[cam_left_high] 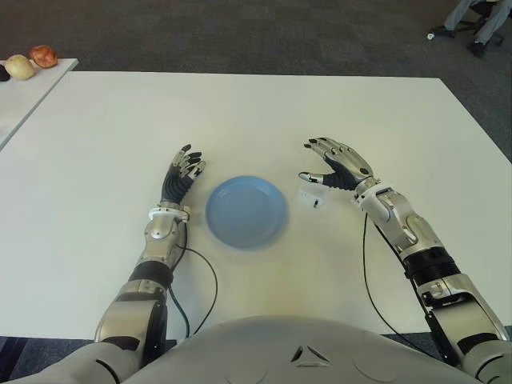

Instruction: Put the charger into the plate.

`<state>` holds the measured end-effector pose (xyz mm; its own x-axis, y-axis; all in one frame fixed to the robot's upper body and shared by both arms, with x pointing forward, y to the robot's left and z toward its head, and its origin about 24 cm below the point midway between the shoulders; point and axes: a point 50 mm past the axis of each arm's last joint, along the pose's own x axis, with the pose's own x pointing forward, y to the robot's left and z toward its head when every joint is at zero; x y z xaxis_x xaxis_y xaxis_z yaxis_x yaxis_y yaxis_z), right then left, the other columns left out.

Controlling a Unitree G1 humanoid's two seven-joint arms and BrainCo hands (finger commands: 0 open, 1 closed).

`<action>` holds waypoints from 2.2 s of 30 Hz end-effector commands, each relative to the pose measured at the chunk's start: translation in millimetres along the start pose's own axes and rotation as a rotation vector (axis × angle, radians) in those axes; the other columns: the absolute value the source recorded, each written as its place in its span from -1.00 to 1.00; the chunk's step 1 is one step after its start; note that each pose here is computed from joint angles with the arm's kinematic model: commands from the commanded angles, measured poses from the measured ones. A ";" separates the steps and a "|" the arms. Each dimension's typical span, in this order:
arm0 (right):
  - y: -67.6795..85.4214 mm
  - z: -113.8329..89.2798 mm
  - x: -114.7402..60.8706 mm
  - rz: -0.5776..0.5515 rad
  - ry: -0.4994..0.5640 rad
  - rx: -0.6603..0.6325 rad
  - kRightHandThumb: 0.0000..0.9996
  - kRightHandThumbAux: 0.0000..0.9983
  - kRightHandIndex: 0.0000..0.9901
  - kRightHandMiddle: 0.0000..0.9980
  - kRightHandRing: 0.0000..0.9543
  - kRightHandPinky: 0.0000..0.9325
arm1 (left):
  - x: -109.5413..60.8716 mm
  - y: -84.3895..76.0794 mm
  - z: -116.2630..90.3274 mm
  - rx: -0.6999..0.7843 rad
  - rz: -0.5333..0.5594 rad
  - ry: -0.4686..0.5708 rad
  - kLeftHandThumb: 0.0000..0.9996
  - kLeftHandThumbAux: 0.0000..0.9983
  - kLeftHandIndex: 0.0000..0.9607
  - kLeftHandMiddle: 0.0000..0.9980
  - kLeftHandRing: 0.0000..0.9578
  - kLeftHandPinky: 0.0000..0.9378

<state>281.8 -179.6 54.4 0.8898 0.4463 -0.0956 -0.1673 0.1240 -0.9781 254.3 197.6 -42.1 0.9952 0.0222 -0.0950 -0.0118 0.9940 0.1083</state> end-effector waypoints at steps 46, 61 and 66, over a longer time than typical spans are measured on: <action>11.1 -3.9 -32.2 0.218 0.117 -0.050 -0.33 -0.81 -1.00 -1.00 -1.00 -1.00 | -21.0 -9.8 -30.1 -0.008 -0.017 0.158 -1.00 0.05 -0.77 -0.53 -0.55 -0.56; 14.1 -8.5 -19.7 0.180 0.144 -0.047 -0.33 -0.83 -1.00 -1.00 -1.00 -1.00 | -21.8 -9.1 -30.4 -0.010 -0.033 0.160 -1.00 0.03 -0.81 -0.56 -0.58 -0.60; 15.5 -9.6 -14.0 0.170 0.154 -0.044 -0.33 -0.82 -1.00 -1.00 -1.00 -1.00 | -21.9 -9.7 -30.0 -0.008 -0.034 0.156 -1.00 0.02 -0.80 -0.56 -0.58 -0.58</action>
<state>266.8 -194.1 42.1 0.9014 0.3300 -0.2802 -0.3050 0.0248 -0.9520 254.6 196.0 -42.2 0.9950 0.0204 -0.0974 -0.0092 0.9935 0.1134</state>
